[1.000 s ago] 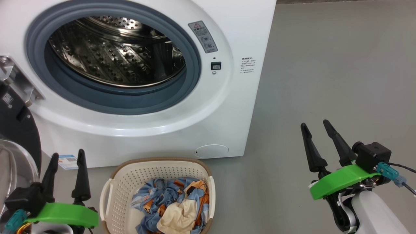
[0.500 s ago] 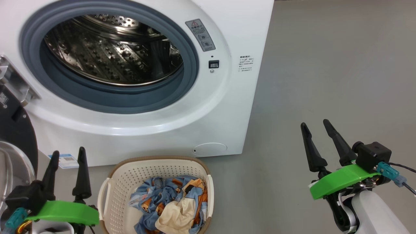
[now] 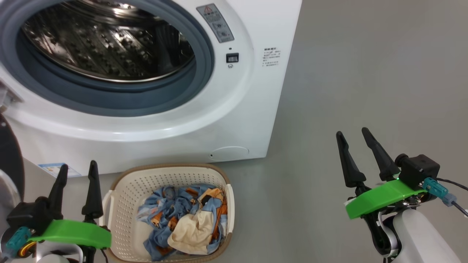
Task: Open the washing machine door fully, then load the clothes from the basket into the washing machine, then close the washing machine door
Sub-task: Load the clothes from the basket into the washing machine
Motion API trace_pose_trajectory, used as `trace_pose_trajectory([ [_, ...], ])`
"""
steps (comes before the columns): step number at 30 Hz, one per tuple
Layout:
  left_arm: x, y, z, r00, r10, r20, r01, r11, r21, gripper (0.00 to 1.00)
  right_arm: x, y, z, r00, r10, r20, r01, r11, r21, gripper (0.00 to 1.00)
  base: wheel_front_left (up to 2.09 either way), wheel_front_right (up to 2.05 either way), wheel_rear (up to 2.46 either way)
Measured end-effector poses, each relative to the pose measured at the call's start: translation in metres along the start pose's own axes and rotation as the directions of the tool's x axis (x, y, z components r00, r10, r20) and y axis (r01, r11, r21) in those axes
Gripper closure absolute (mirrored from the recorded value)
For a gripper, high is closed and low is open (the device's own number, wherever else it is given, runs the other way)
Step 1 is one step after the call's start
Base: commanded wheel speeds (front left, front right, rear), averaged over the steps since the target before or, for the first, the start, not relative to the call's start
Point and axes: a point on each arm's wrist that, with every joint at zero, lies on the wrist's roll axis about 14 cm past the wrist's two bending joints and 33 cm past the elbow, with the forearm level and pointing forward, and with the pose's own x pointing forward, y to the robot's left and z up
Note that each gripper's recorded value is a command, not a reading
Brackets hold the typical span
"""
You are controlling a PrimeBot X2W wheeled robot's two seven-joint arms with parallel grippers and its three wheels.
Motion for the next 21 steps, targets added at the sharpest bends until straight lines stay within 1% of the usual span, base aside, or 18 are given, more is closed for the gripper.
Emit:
trace_pose_trajectory([
  [11,0.018,-0.005,-0.041,0.993,-0.031,-0.113,0.030,1.000,-0.008,0.00,0.009,-0.013,-0.016,0.999,-0.030,-0.036,0.030,0.999,-0.013,0.00,0.00,0.00,0.00],
  [17,0.025,-0.011,-0.083,0.968,-0.060,-0.243,0.055,0.998,-0.027,0.00,0.018,-0.020,-0.023,0.998,-0.045,-0.046,0.044,0.999,-0.019,0.00,0.00,0.00,0.00],
  [21,0.025,-0.019,-0.110,0.940,-0.088,-0.330,0.077,0.996,-0.046,0.00,0.019,-0.024,-0.032,0.996,-0.056,-0.065,0.055,0.998,-0.018,0.00,0.00,0.00,0.00],
])
